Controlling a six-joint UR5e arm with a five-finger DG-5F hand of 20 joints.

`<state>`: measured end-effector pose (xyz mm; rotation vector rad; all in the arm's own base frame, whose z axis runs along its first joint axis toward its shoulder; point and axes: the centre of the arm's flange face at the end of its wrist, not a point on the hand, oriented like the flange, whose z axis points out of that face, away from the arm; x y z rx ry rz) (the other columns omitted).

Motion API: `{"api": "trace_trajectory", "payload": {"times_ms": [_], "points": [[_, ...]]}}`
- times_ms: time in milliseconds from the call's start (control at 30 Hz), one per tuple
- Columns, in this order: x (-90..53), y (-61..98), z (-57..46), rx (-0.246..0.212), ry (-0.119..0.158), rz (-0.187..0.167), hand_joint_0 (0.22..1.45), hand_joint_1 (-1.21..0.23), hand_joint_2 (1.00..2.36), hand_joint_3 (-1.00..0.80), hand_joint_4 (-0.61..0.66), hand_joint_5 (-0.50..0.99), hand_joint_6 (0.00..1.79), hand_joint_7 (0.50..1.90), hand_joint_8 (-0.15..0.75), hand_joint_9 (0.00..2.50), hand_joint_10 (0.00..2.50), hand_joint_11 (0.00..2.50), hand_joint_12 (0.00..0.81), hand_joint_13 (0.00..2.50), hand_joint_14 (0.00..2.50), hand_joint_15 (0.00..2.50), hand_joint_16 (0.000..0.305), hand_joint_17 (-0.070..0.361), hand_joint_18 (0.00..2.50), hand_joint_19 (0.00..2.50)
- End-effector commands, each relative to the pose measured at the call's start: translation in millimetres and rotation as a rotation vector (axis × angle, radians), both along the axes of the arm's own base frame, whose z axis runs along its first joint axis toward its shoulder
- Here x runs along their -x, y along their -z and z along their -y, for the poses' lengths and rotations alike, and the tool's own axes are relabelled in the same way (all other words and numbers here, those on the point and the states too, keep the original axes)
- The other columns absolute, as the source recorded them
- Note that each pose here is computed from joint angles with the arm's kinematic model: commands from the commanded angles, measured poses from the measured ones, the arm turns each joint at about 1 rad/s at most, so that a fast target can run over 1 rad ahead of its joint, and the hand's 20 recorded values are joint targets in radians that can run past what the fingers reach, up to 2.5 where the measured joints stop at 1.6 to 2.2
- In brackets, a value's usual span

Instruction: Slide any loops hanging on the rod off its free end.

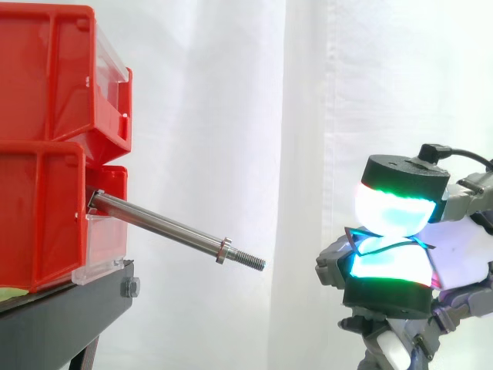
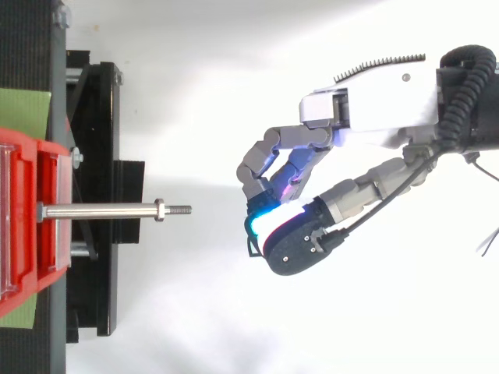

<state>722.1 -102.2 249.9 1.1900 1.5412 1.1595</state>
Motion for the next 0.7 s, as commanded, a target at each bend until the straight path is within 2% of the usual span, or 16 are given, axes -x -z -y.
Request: {"api": "trace_trajectory", "payload": {"times_ms": [0,133,367,567,667], "points": [[0.5,-3.0,0.1,0.000,0.000,0.003,0.60,-0.70,1.01,-0.15,0.26,-0.19,0.83,1.18,0.381,0.92,0.01,0.58,0.433,0.70,0.01,0.20,0.069,0.156,0.78,0.35],[0.5,-3.0,0.1,0.000,0.000,0.003,0.60,-0.71,1.02,-0.22,0.25,-0.19,0.83,1.19,0.367,0.91,0.02,0.58,0.412,0.69,0.01,0.21,0.065,0.145,0.75,0.37],[0.1,-4.2,-2.1,0.000,-0.003,0.007,0.60,-0.70,1.02,-0.22,0.24,-0.19,0.83,1.22,0.362,0.91,0.02,0.59,0.409,0.69,0.01,0.21,0.064,0.143,0.75,0.36],[0.3,-4.1,-2.1,0.000,-0.003,0.005,0.65,-0.82,1.02,-0.18,0.21,-0.20,0.85,1.20,0.346,0.86,0.01,0.59,0.406,0.68,0.01,0.20,0.064,0.143,0.74,0.34],[0.3,-4.1,-2.1,0.000,-0.003,0.005,0.67,-0.83,1.01,-0.26,0.22,-0.20,0.86,1.18,0.338,0.86,0.02,0.59,0.402,0.68,0.01,0.20,0.062,0.141,0.74,0.34]]}}
